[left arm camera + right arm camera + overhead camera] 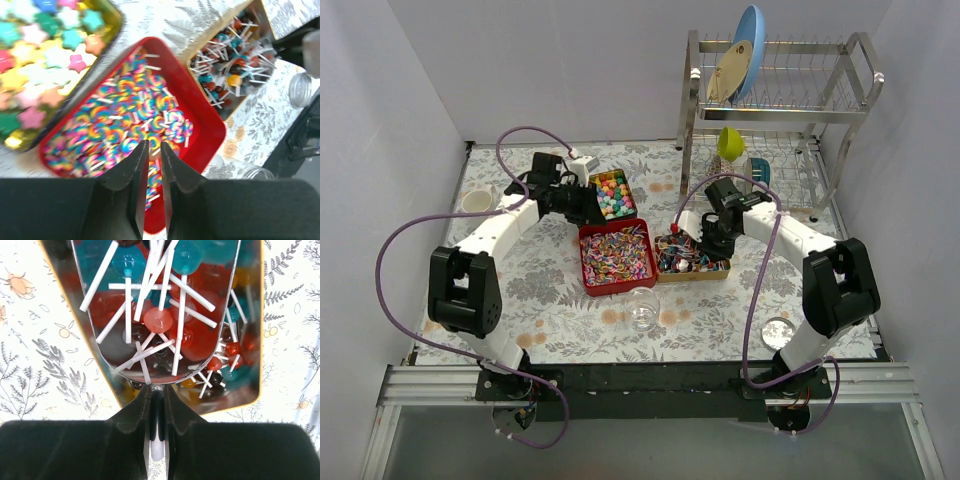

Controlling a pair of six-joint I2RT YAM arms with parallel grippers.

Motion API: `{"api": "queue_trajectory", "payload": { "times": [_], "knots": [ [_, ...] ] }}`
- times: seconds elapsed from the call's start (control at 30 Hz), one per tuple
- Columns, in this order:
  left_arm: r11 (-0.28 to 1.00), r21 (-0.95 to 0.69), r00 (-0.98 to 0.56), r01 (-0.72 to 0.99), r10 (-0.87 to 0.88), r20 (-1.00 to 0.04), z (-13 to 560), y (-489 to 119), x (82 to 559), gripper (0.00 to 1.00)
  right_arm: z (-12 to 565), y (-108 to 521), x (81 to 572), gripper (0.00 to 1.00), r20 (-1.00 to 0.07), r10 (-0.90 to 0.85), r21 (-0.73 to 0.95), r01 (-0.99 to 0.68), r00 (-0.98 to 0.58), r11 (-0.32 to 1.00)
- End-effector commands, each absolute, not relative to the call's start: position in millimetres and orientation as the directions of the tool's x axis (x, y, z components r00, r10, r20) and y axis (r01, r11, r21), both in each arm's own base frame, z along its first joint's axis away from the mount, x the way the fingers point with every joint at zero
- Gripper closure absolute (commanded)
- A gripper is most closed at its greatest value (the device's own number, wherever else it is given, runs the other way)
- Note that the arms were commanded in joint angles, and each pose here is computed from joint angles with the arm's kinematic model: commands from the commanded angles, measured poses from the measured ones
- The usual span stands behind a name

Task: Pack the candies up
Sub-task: Place the fake candies in the packing bottle.

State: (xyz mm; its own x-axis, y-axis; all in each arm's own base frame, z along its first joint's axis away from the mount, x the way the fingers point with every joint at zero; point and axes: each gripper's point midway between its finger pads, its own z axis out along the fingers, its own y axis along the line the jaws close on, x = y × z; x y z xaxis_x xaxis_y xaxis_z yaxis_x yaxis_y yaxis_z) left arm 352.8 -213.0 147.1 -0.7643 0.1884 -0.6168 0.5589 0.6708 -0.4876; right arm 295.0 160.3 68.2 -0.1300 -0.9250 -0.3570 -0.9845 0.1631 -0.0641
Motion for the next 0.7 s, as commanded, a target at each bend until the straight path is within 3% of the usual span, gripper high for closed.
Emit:
{"api": "queue_trajectory", "payload": {
  "times": [0.0, 0.27, 0.37, 0.5, 0.67],
  "knots": [
    [0.701, -0.449, -0.734, 0.555, 0.157, -0.661, 174, -183, 358, 0.82, 95, 172, 294, 0.99, -0.45, -0.891, -0.107, -0.987, -0.06, 0.12],
    [0.791, -0.416, -0.752, 0.448, 0.082, -0.654, 164, -142, 349, 0.37, 159, 187, 277, 0.99, -0.465, -0.879, -0.164, -0.986, 0.108, -0.035],
    [0.819, -0.394, -0.75, 0.418, 0.067, -0.658, 163, -130, 340, 0.27, 163, 189, 260, 0.99, -0.424, -0.887, -0.178, -0.977, 0.182, -0.116],
    [0.86, -0.361, -0.735, 0.36, 0.024, -0.677, 167, -110, 334, 0.19, 158, 202, 228, 0.99, -0.332, -0.893, -0.191, -0.948, 0.305, -0.253],
    [0.906, -0.296, -0.699, 0.303, 0.0, -0.715, 176, -87, 331, 0.14, 155, 207, 210, 0.99, -0.208, -0.915, -0.184, -0.933, 0.345, -0.31]
  ]
}}
